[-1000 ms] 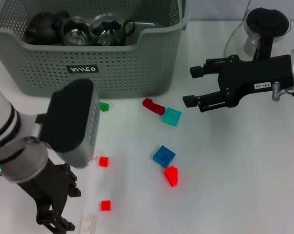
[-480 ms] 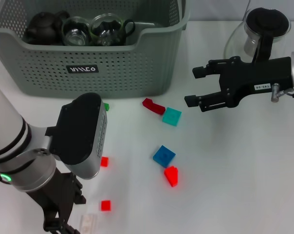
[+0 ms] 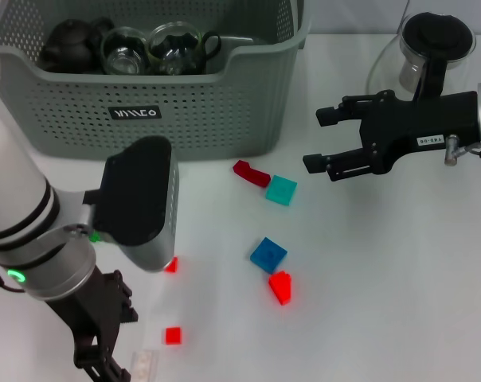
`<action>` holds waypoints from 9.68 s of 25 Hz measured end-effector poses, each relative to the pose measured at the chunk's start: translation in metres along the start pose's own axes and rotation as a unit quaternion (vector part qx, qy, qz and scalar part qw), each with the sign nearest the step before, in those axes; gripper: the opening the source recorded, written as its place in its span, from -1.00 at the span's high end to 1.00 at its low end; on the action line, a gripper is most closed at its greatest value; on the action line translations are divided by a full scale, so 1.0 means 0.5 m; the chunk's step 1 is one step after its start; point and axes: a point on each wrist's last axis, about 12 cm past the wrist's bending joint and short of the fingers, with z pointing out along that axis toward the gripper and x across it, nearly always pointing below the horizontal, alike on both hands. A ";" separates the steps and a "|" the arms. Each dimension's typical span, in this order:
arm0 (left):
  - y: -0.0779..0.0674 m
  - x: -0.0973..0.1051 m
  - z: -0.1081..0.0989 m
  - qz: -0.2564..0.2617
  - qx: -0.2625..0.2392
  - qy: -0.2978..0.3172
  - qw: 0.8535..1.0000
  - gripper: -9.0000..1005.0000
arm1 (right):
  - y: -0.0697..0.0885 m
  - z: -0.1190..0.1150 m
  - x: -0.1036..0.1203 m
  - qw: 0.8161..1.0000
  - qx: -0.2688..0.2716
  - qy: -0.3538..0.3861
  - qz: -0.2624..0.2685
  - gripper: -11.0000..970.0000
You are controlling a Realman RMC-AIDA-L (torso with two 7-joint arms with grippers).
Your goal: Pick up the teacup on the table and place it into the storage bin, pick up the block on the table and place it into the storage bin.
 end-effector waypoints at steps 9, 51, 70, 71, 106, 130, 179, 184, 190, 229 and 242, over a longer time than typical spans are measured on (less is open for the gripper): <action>-0.003 -0.013 -0.002 -0.001 0.016 0.007 1.000 -0.67 | -0.002 -0.008 0.005 1.000 0.005 0.000 0.005 -0.81; -0.022 -0.015 0.059 0.055 -0.014 -0.008 0.998 -0.67 | -0.006 -0.018 0.012 1.000 0.016 -0.010 0.011 -0.81; -0.026 -0.012 0.071 0.060 -0.034 -0.001 0.998 -0.62 | -0.006 -0.017 0.010 1.000 0.015 -0.011 0.009 -0.81; -0.025 -0.012 0.071 0.060 -0.035 -0.001 0.998 -0.57 | -0.006 -0.017 0.010 1.000 0.015 -0.011 0.009 -0.81; -0.029 -0.006 0.069 0.052 -0.041 0.002 0.998 0.08 | -0.006 -0.018 0.011 1.000 0.016 -0.011 0.008 -0.81; 0.188 0.118 -0.257 -0.235 -0.234 -0.459 0.824 0.17 | 0.028 -0.017 0.012 0.999 -0.049 -0.016 0.004 -0.81; 0.065 0.172 -0.040 -0.005 -0.033 -0.508 0.861 -0.90 | -0.010 0.142 -0.046 0.973 0.016 0.231 -0.006 -0.81; 0.069 0.176 -0.022 -0.015 -0.040 -0.512 0.858 -0.90 | -0.011 0.169 -0.038 0.971 0.031 0.236 -0.013 -0.81; 0.070 0.173 -0.019 -0.013 -0.045 -0.514 0.857 -0.90 | -0.009 0.192 -0.031 0.972 0.047 0.230 -0.026 -0.81; 0.083 0.177 -0.014 -0.030 -0.063 -0.511 0.856 -0.89 | 0.008 0.230 -0.014 0.968 0.054 0.243 -0.043 0.13; 0.059 0.233 0.008 -0.078 -0.078 -0.497 0.860 -0.89 | 0.078 0.118 -0.153 0.986 -0.013 0.158 -0.044 0.12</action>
